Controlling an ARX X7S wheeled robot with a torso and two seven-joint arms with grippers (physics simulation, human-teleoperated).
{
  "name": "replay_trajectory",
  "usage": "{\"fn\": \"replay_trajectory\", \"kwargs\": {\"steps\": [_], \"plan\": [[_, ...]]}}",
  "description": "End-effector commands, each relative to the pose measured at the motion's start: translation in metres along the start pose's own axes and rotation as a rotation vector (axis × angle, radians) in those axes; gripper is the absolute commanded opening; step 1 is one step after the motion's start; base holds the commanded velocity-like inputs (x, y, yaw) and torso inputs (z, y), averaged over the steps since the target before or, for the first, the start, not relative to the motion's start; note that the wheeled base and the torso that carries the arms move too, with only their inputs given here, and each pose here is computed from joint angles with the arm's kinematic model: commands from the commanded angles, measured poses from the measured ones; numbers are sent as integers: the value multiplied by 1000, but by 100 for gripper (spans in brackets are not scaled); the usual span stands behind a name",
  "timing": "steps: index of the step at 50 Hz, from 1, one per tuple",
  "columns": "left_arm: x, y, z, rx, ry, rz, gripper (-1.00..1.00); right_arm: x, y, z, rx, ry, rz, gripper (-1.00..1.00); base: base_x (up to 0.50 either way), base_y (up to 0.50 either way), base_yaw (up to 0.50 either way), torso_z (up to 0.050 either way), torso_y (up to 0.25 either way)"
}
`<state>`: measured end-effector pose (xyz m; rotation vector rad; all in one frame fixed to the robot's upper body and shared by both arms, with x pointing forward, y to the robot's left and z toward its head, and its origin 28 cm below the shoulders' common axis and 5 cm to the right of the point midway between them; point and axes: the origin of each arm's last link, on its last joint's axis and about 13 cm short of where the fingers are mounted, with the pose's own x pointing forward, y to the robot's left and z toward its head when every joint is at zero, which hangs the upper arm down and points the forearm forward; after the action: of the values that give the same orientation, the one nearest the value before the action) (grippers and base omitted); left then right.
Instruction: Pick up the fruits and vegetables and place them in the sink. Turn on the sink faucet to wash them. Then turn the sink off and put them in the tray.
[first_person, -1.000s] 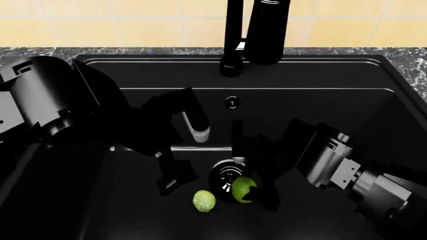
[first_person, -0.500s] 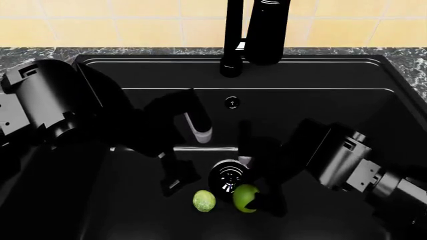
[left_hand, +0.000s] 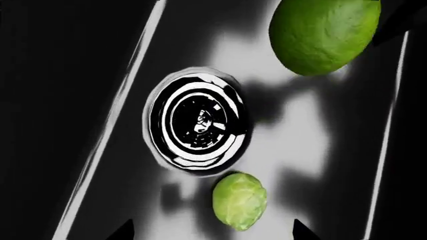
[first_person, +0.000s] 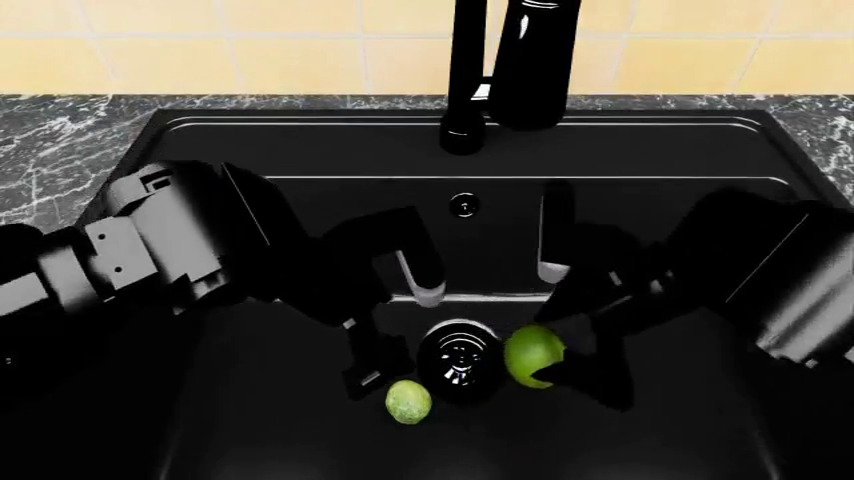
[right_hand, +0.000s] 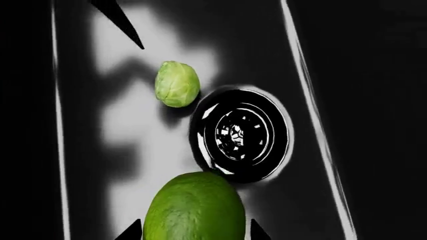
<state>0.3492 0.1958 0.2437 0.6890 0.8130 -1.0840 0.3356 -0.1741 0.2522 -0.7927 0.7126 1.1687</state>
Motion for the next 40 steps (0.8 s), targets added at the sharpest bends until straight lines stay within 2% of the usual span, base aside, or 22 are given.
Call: {"fn": "replay_trajectory", "kwargs": {"steps": [1,7,19,40], "plan": [[25,4,1,21,22,-42,100,-36,8,2,-7,-11,-69,-100,0,0,0,0,0],[40,-3,2,19,28,-85,100,-45,9,3,-9,-6,-89,-100,0,0,0,0,0],[70,-6,-1,-6,55,-135,100,-51,10,5,-19,1,-102,-100,0,0,0,0,0],[97,-6,-12,-50,146,-172,100,-47,11,0,-18,5,-92,-100,0,0,0,0,0]]}}
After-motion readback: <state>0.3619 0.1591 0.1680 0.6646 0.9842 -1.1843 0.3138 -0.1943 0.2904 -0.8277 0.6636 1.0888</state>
